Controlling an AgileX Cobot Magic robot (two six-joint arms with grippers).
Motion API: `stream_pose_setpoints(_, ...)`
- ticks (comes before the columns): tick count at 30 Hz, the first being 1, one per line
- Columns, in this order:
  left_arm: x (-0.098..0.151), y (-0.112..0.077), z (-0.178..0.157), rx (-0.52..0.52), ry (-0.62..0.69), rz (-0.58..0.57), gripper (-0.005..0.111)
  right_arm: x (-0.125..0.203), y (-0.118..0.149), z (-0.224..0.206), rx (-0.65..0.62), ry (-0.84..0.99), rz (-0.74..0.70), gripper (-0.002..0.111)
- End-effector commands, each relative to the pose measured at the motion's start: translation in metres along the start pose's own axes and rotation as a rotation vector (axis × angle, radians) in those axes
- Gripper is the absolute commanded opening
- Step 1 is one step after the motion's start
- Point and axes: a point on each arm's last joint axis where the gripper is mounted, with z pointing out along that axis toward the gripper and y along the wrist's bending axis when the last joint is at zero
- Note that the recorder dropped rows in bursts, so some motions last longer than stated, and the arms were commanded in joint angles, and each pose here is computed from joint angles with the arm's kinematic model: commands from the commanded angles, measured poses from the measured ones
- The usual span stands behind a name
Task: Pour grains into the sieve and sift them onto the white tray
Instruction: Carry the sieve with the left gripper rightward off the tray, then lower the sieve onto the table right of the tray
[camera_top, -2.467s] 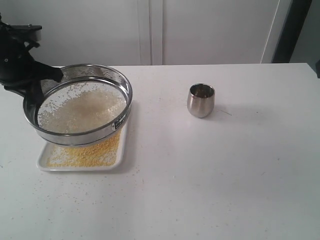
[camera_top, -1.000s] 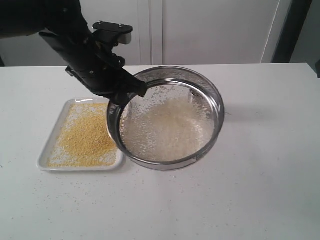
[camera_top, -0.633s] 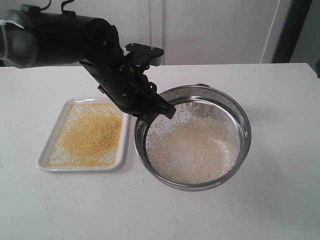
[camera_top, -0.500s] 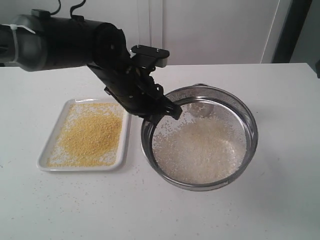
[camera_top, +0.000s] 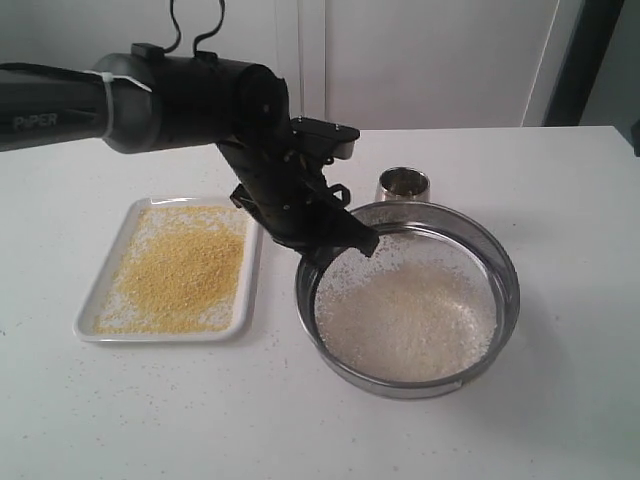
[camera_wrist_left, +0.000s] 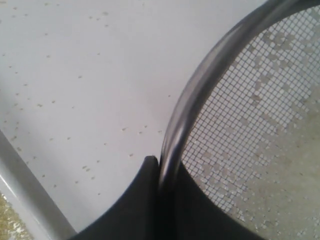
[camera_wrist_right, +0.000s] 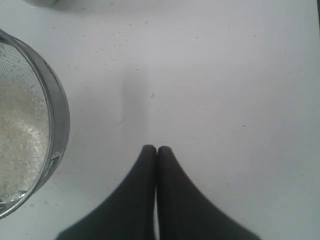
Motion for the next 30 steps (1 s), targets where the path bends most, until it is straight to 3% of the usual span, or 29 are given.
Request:
stream_pose_setpoints(1, -0.007, -0.019, 0.009, 0.036, 0.0, -0.02, 0.0, 0.0, -0.001, 0.0, 0.002, -0.009, 0.004, 0.0)
stream_pose_setpoints(8, -0.014, -0.021, 0.034, 0.021, 0.03, -0.019, 0.0, 0.0, -0.001, 0.0, 0.002, -0.007, 0.004, 0.0)
stream_pose_setpoints(16, -0.011, -0.007, 0.044, -0.108, 0.057, 0.002, 0.0, 0.0, -0.001, 0.0, 0.002, -0.009, 0.004, 0.0)
stream_pose_setpoints(30, -0.009, -0.004, 0.061, -0.118, 0.062, 0.011, 0.0, 0.0, -0.001, 0.0, 0.002, -0.007, 0.004, 0.0)
